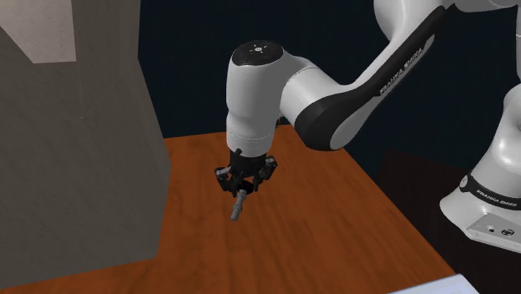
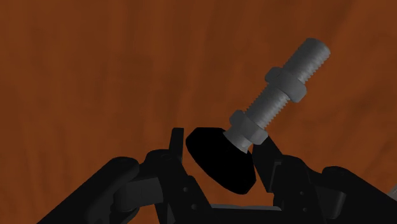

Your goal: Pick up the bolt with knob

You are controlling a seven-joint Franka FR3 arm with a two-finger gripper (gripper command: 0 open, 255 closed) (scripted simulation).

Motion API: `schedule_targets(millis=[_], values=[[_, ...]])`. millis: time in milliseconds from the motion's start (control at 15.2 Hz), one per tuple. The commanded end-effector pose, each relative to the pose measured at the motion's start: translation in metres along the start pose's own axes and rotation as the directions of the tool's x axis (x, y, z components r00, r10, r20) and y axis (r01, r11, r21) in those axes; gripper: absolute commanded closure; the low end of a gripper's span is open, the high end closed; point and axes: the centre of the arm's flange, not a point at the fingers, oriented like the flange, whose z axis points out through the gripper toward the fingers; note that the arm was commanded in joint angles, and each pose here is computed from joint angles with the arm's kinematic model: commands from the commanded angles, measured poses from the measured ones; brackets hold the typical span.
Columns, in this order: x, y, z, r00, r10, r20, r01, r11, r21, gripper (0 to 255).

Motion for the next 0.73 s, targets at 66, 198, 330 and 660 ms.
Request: schedule_targets(millis=[66, 198, 330, 660], values=[[0.002, -0.001, -0.015, 1.000, 0.000, 0.000, 0.000, 1.000, 0.000, 255], [0.004, -0.001, -0.026, 1.000, 0.000, 0.000, 0.000, 1.000, 0.000, 255], [0.006, -0.001, -0.036, 1.000, 0.000, 0.000, 0.000, 1.000, 0.000, 255], [0.011, -0.002, -0.062, 1.000, 0.000, 0.000, 0.000, 1.000, 0.000, 255]])
